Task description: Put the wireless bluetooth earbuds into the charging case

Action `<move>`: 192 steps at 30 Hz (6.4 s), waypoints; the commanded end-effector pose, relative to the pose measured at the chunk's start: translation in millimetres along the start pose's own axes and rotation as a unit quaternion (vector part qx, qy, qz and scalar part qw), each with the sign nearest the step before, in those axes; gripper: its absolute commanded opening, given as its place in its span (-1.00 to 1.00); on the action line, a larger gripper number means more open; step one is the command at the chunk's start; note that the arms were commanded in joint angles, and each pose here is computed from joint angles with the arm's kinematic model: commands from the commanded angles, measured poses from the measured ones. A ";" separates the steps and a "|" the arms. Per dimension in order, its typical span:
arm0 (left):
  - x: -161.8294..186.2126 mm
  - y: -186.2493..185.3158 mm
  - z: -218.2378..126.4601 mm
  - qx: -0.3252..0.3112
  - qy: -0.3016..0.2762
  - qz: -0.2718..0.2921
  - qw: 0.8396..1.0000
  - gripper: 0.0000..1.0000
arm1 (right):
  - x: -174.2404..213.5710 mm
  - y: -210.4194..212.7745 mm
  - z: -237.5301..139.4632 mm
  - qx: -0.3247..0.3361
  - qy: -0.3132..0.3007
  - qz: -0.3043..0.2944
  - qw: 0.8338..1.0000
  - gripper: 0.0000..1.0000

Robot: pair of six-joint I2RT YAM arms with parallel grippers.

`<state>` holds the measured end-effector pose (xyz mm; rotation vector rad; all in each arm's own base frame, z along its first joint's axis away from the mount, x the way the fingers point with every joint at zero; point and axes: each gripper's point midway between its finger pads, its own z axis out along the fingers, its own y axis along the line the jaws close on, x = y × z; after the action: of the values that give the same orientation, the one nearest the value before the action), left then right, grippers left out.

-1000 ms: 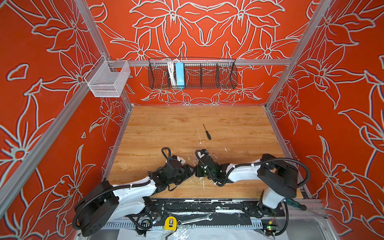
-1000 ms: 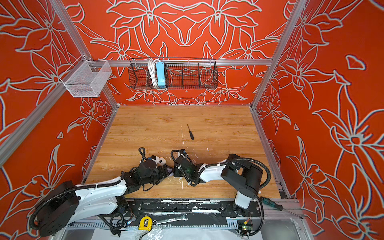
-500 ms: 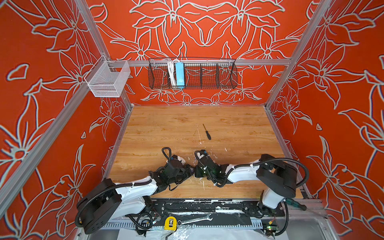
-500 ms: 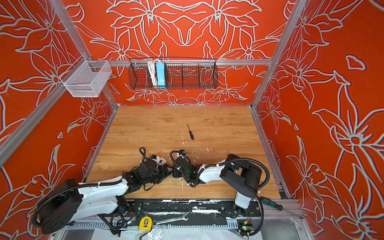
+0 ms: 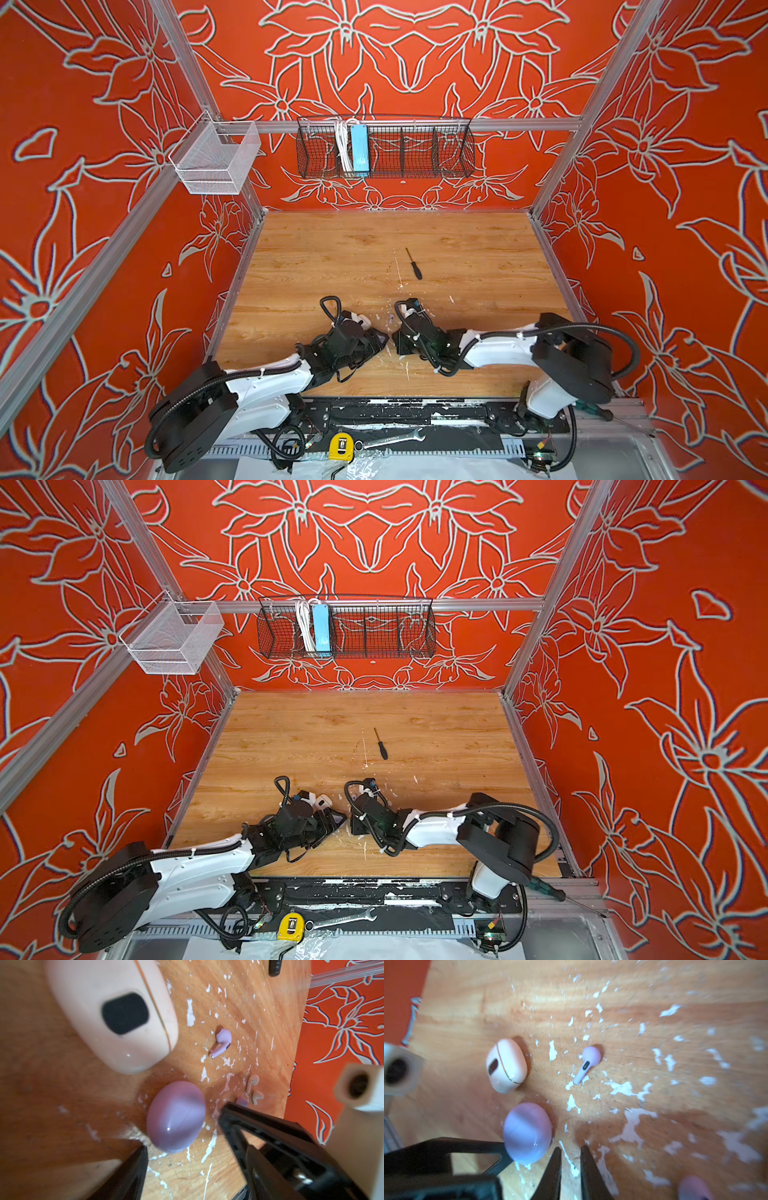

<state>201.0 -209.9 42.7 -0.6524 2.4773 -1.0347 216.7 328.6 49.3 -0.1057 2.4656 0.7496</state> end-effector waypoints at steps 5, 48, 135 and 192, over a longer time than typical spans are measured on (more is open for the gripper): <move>4.5 81.1 -12.4 -0.145 -0.012 -0.005 0.989 0.47 | -31.7 13.3 -16.2 -0.076 0.001 0.019 0.997 -0.35; 17.0 61.6 -24.8 -0.071 0.019 -0.004 0.997 0.42 | 35.0 35.8 23.6 -0.097 0.043 0.067 0.992 -0.51; 34.0 85.3 -36.0 -0.110 0.065 0.050 0.991 0.12 | 53.0 68.7 5.7 -0.123 -0.004 0.018 0.992 -0.44; 30.1 66.1 -24.2 -0.017 0.039 0.012 0.999 -0.32 | 75.1 33.4 19.8 -0.099 -0.008 0.085 0.991 -0.78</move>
<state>157.9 -182.0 27.3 -0.5707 2.4787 -1.1183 162.7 386.2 38.6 0.0314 2.3296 1.1452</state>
